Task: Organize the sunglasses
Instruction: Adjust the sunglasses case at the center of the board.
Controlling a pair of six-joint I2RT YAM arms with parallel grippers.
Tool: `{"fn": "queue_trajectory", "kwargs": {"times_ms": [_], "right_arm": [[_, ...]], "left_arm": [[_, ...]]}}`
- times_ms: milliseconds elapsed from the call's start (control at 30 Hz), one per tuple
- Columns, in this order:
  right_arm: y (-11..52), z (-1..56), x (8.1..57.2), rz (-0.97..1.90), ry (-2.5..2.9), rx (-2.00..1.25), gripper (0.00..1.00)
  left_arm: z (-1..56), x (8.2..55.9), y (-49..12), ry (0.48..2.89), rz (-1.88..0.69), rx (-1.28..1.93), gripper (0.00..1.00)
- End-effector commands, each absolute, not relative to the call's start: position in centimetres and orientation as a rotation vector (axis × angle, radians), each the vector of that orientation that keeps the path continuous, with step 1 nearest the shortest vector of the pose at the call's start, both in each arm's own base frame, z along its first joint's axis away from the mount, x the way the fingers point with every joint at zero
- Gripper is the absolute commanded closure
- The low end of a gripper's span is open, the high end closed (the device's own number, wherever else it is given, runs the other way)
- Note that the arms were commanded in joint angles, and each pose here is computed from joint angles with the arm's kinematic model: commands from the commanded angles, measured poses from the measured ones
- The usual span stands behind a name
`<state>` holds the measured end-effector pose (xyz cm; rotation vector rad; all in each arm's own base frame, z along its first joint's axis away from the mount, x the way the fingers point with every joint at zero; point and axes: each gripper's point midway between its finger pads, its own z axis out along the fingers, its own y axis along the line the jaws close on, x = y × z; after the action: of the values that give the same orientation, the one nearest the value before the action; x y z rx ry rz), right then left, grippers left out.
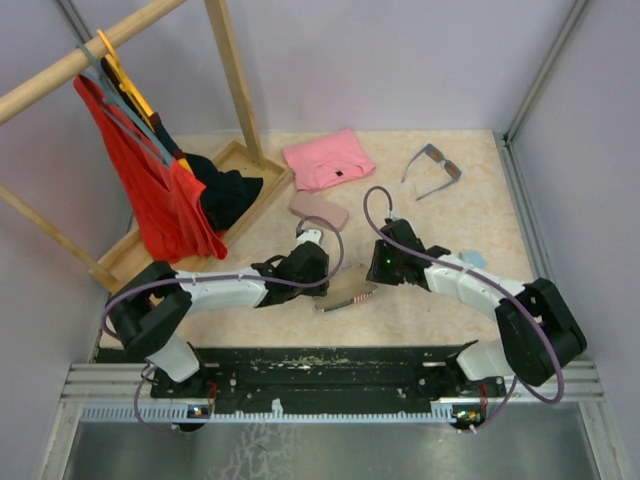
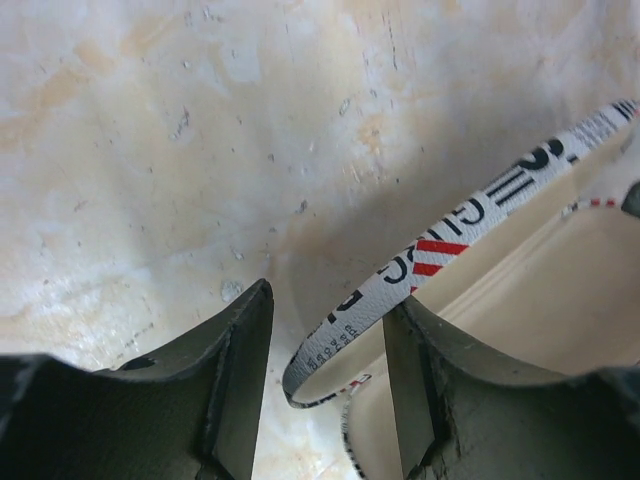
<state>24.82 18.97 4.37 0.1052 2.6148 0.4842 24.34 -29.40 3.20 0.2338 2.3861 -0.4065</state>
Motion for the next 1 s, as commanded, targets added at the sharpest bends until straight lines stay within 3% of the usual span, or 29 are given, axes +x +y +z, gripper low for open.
{"fn": "queue_trajectory", "kwargs": {"times_ms": [0, 200, 333, 433, 733, 967], "right_arm": [[20.3, 7.1, 25.7, 0.589, 2.482, 0.184, 0.75], [16.5, 7.3, 25.3, 0.386, 2.438, 0.203, 0.67], [17.3, 8.3, 24.8, 0.454, 2.408, 0.065, 0.54], [18.6, 8.1, 24.3, 0.541, 2.424, 0.001, 0.52], [19.6, 5.5, 25.0, 0.542, 2.478, 0.001, 0.52], [20.5, 4.6, 25.9, 0.557, 2.491, 0.025, 0.63]], "left_arm": [[4.0, 25.8, -30.1, 2.366, -0.415, 0.272, 0.46], [5.5, 25.9, -28.8, 2.344, -0.395, 0.250, 0.38], [6.8, 25.0, -28.0, 2.320, -0.451, 0.234, 0.33], [6.7, 23.7, -28.1, 2.321, -0.532, 0.253, 0.32], [4.4, 21.7, -28.8, 2.383, -0.628, 0.281, 0.38], [4.0, 21.9, -29.4, 2.379, -0.650, 0.289, 0.44]]}}
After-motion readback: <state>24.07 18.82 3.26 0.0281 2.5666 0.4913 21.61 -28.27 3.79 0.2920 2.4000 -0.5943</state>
